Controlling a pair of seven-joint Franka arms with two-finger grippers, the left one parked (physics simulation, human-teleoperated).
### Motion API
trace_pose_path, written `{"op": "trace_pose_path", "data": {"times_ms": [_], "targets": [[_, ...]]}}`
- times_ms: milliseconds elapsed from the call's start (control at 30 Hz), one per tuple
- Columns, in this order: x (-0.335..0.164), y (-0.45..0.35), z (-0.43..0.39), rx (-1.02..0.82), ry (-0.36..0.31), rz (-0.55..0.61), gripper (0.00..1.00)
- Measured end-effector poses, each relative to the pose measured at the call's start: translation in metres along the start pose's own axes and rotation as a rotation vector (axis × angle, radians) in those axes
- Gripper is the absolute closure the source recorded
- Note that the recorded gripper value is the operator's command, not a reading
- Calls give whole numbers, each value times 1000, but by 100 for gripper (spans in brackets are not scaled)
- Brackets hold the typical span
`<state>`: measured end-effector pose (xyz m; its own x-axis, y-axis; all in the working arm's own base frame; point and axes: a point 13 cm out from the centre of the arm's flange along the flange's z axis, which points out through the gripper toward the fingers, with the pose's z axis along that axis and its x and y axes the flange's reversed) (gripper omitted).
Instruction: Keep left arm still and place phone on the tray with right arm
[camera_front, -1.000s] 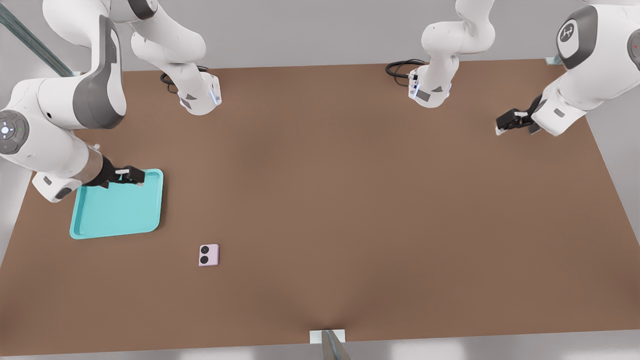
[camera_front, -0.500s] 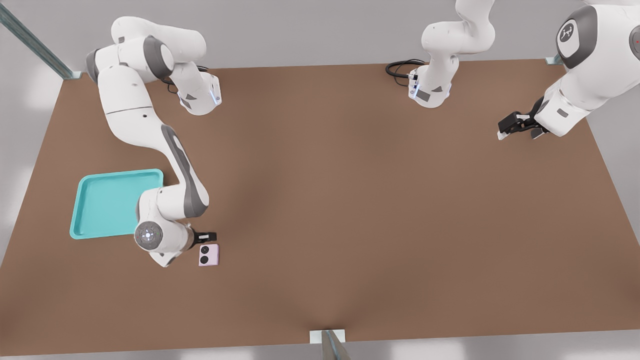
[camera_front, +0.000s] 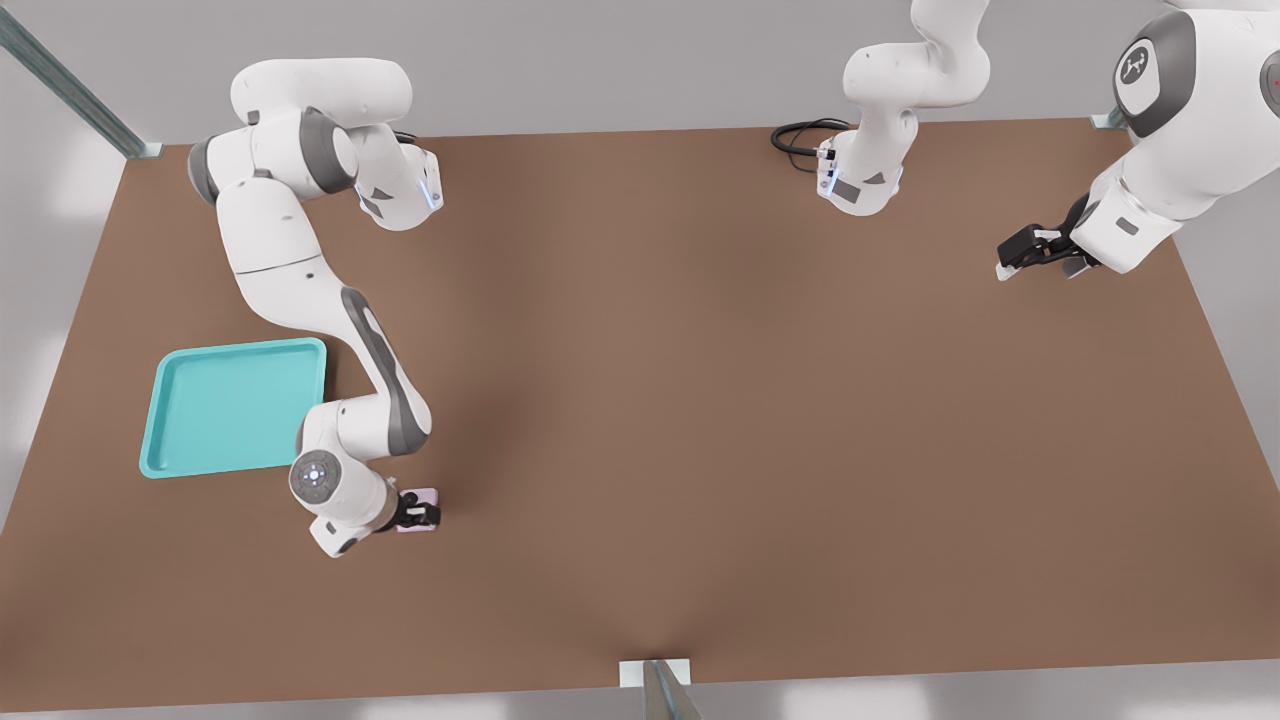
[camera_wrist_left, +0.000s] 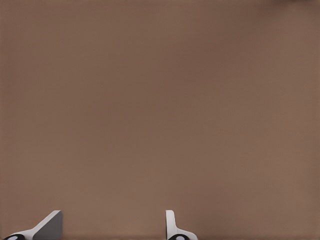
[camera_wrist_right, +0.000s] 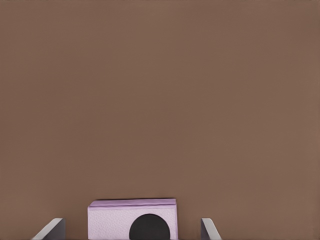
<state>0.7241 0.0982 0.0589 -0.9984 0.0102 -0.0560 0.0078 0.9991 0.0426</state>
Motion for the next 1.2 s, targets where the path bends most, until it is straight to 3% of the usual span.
{"op": "trace_pose_path", "data": {"times_ms": [533,667,967,1200], "targets": [[11,3,26,7,8,19,0],[17,6,29,13,15,11,17],[36,0,-13,26,12,8,19],[97,-109,-72,68,37,110,19]]}}
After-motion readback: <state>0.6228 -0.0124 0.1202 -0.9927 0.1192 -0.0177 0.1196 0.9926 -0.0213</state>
